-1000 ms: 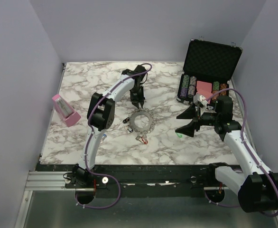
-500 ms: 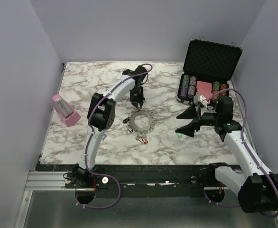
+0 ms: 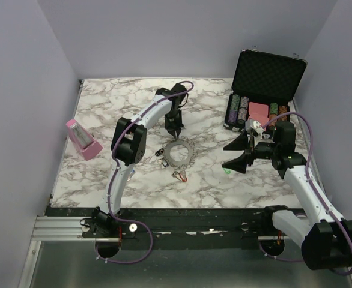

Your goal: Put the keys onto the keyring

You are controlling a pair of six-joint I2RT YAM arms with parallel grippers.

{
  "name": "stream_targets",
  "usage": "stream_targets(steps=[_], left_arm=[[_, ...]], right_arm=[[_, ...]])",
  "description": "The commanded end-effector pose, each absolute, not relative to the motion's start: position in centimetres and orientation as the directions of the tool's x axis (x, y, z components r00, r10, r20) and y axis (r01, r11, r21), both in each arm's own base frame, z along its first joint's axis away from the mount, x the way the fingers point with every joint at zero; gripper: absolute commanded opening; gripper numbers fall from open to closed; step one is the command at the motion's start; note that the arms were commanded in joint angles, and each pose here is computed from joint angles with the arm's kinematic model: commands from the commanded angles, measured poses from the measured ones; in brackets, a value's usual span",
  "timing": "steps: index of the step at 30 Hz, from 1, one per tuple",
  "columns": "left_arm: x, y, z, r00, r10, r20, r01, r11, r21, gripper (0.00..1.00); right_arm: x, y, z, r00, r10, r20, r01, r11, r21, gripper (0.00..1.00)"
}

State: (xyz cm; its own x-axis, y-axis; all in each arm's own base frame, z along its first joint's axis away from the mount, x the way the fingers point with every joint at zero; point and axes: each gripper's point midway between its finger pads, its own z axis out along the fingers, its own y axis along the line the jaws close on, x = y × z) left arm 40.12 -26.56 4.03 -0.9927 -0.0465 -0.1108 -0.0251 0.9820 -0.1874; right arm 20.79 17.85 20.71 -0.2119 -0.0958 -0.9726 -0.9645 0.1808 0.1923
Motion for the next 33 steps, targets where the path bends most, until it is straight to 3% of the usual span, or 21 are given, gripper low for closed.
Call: stream_targets(steps=[1, 10, 14, 22, 27, 30, 33], left_arm=[[39.7, -26.2, 3.5, -0.994, -0.044, -0.100, -0.029, 0.988, -0.154, 0.19], [39.7, -26.1, 3.8, -0.993, -0.045, -0.112, -0.027, 0.987, -0.159, 0.10], [39.5, -26.1, 3.8, -0.993, -0.039, -0.111, -0.021, 0.988, -0.156, 0.18], [39.2, -25.6, 3.5, -0.993, -0.028, -0.113, -0.013, 0.992, -0.127, 0.22], [39.5, -25.6, 4.1, -0.991, -0.025, -0.135, -0.008, 0.992, -0.126, 0.13], [39.7, -25.7, 4.7, -0.988, -0.019, -0.152, 0.001, 0.991, -0.132, 0.00], [39.8, -25.5, 5.6, -0.984, -0.012, -0.176, 0.011, 0.991, -0.130, 0.00]], right_arm=[[20.4, 17.8, 21.7, -0.183, -0.086, -0.979, -0.973, 0.159, 0.168, 0.87], [20.3, 17.8, 21.8, -0.180, -0.086, -0.980, -0.974, 0.158, 0.165, 0.87], [20.3, 17.8, 21.8, -0.177, -0.084, -0.981, -0.974, 0.155, 0.163, 0.87], [20.2, 17.8, 21.9, -0.176, -0.084, -0.981, -0.975, 0.153, 0.161, 0.87], [20.2, 17.8, 21.9, -0.173, -0.084, -0.981, -0.975, 0.153, 0.158, 0.87], [20.2, 17.8, 21.9, -0.176, -0.084, -0.981, -0.975, 0.153, 0.161, 0.88], [20.2, 17.8, 21.9, -0.171, -0.084, -0.982, -0.976, 0.152, 0.157, 0.88]])
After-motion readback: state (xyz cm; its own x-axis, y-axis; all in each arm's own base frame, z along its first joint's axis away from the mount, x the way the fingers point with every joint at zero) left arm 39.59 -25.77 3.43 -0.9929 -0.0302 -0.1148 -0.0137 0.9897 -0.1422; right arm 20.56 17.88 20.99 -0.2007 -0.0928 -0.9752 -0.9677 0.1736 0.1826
